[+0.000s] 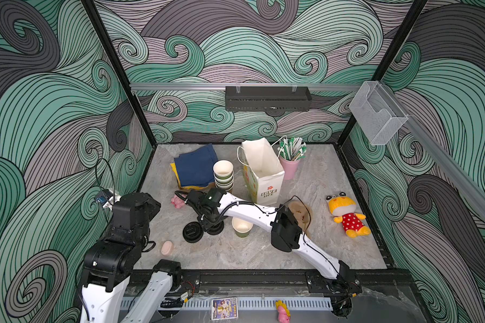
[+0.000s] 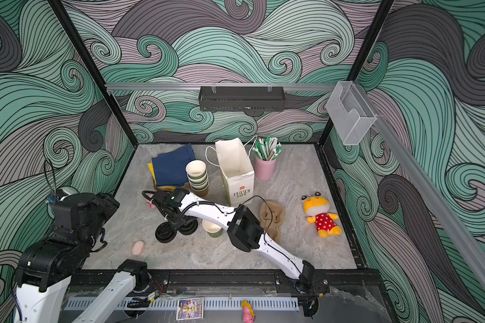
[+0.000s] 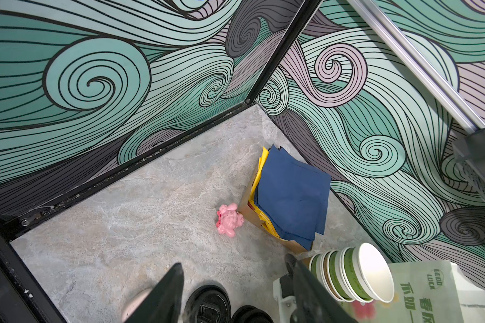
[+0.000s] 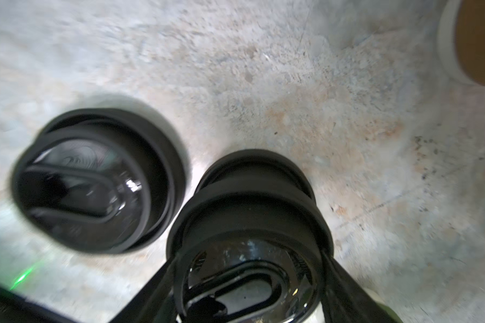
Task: Pack the takeout coffee
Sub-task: 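Lift the black lid with the right gripper and carry it over the green cup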
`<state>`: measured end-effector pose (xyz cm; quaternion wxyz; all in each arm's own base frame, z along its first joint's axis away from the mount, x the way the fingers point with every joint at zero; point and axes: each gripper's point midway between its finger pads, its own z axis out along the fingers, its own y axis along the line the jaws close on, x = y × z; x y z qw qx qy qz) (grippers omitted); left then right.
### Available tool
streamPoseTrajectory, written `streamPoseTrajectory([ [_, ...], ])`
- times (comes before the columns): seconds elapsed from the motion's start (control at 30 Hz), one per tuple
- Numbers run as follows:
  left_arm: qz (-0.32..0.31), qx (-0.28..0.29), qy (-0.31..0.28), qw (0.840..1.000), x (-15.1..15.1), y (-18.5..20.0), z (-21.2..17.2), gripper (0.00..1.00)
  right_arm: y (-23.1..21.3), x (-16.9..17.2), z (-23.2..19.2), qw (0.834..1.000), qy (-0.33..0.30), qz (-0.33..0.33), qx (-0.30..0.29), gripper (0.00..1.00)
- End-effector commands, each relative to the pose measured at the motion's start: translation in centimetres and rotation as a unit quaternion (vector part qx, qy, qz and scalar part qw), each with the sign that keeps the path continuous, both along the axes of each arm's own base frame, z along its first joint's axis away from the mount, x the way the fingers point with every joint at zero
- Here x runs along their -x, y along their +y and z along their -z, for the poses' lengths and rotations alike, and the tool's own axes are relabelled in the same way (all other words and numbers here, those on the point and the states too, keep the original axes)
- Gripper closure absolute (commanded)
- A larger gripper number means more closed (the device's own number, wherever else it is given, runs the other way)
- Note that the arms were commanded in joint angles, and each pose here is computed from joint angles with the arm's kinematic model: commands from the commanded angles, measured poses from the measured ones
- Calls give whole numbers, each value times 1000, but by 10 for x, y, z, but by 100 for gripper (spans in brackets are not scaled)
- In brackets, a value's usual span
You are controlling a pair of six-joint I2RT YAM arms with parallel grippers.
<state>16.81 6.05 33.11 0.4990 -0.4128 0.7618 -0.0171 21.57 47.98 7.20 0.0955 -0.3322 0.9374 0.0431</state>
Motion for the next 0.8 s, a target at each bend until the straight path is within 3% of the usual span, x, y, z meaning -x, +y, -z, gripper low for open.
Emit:
streamPoseTrajectory([
  [0.0, 3, 7, 5, 1000, 2, -2, 3, 36, -5, 5, -36, 1000, -18, -9, -16, 28],
  [0.3, 13, 29, 17, 999, 10, -7, 17, 36, -42, 33, -96, 998, -35, -46, -6, 27],
  [0.47, 74, 48, 28, 996, -4, -29, 32, 33, -91, 45, -120, 998, -51, -35, 22, 26],
  [0.63, 154, 106, 37, 982, -27, -66, 60, 31, -132, 47, -115, 998, -46, 6, 48, 25],
  [0.77, 179, 140, 42, 973, -39, -83, 76, 31, -137, 45, -103, 998, -31, 28, 46, 24],
])
